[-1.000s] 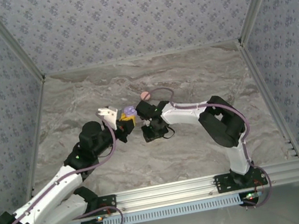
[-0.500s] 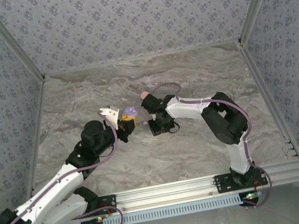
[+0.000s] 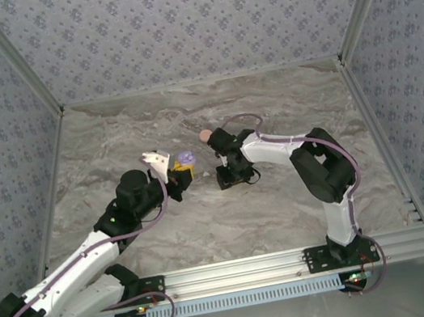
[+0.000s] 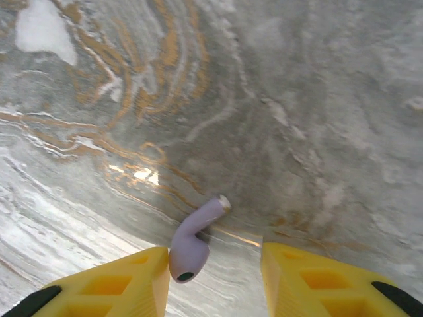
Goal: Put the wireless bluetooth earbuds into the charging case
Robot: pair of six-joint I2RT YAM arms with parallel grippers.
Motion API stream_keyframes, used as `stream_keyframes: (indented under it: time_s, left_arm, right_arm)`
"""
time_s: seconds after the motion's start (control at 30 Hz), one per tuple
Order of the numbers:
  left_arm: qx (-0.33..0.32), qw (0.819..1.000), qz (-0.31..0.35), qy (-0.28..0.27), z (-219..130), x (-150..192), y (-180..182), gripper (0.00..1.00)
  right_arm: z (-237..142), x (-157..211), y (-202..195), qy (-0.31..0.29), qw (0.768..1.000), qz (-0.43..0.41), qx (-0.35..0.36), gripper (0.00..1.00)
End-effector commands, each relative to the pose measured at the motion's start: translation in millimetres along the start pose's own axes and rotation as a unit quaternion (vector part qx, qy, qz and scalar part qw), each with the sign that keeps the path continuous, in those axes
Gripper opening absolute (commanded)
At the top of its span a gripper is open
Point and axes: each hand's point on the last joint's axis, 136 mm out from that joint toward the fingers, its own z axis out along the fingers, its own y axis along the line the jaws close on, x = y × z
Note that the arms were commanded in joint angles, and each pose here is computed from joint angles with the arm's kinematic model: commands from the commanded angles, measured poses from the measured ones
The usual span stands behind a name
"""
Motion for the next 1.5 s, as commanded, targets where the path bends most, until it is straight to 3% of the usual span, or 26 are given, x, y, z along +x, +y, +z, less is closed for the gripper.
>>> stream_keyframes:
  time_s: [0.0, 0.27, 0.47, 0.6, 1.0, 1.47]
  left_arm:
    - [0.012, 1.0, 0.001, -0.018, 0, -13, -5, 0.21]
    - [0.017, 1.0, -0.001, -0.017, 2, -15, -8, 0.21]
    - [0.019, 1.0, 0.0, -0.016, 3, -16, -8, 0.21]
    - [0.02, 1.0, -0.001, -0.015, 4, -16, -9, 0.21]
    - [0.02, 1.0, 0.002, -0.014, 5, -16, -9, 0.21]
    - [0.021, 1.0, -0.001, -0.007, 10, -11, -8, 0.21]
  right_arm:
    - [-18, 5, -6, 0.0, 1.0, -0.016, 0.006, 0.44]
    - [-35, -18, 4, -0.019, 0.999, -0.037, -0.022, 0.39]
    - [-23, -30, 7, -0.003, 0.999, -0.043, -0.032, 0.2]
    - [-11, -34, 11, 0.013, 0.998, -0.048, -0.041, 0.14]
    - [16, -29, -2, 0.04, 0.998, -0.037, -0.016, 0.13]
    - [7, 2, -32, 0.058, 0.998, -0.024, 0.028, 0.16]
